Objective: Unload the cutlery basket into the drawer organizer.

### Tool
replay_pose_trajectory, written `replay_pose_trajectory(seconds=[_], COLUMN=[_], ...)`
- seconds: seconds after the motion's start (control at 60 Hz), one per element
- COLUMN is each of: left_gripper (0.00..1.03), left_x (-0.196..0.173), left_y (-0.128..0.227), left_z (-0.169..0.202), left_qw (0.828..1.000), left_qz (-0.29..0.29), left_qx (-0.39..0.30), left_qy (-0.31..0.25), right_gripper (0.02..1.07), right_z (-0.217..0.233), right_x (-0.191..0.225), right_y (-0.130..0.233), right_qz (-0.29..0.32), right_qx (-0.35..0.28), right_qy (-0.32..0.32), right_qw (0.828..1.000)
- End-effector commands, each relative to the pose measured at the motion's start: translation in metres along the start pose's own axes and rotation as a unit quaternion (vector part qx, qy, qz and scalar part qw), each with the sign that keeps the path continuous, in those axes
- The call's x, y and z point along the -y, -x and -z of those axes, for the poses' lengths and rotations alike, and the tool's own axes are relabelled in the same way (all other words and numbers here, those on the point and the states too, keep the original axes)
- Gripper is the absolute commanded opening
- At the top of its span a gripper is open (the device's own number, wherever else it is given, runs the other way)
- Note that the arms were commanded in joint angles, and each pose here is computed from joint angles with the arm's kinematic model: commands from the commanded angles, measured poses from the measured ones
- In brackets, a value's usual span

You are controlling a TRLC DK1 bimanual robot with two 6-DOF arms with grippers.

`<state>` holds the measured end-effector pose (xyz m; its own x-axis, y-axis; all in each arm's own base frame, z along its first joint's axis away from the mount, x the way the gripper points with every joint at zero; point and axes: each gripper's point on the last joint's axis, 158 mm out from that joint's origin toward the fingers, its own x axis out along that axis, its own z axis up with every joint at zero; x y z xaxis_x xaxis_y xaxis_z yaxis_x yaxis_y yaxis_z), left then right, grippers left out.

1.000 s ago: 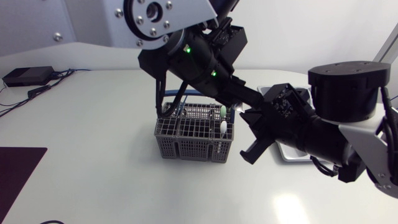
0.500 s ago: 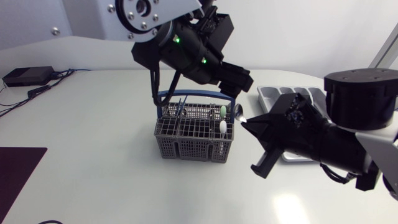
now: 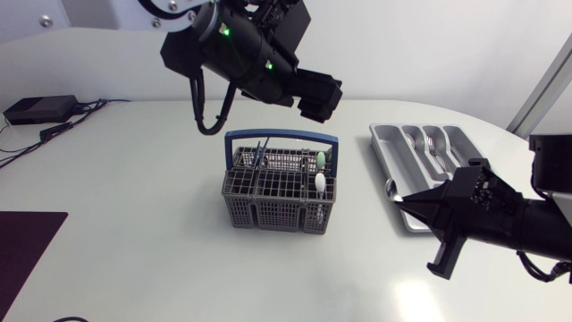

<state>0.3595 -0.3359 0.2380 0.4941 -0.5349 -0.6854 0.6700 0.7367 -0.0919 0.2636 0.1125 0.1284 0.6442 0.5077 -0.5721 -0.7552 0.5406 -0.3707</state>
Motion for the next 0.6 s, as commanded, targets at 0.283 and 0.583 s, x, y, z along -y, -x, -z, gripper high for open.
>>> replay_pose_trajectory(seconds=[0.283, 0.583], left_gripper=[0.91, 0.91], left_x=[0.021, 0.026], left_y=[-0.045, -0.069], left_z=[0.050, 0.072], left_qw=[0.995, 0.990], left_qz=[0.050, 0.068], left_qx=[-0.090, -0.126], left_qy=[0.009, 0.021], right_gripper=[0.08, 0.08], right_z=[0.073, 0.143], right_x=[0.024, 0.065], right_y=[0.014, 0.021], right_qz=[-0.016, -0.052], right_qx=[-0.039, -0.083], right_qy=[0.106, 0.164], right_qw=[0.994, 0.982])
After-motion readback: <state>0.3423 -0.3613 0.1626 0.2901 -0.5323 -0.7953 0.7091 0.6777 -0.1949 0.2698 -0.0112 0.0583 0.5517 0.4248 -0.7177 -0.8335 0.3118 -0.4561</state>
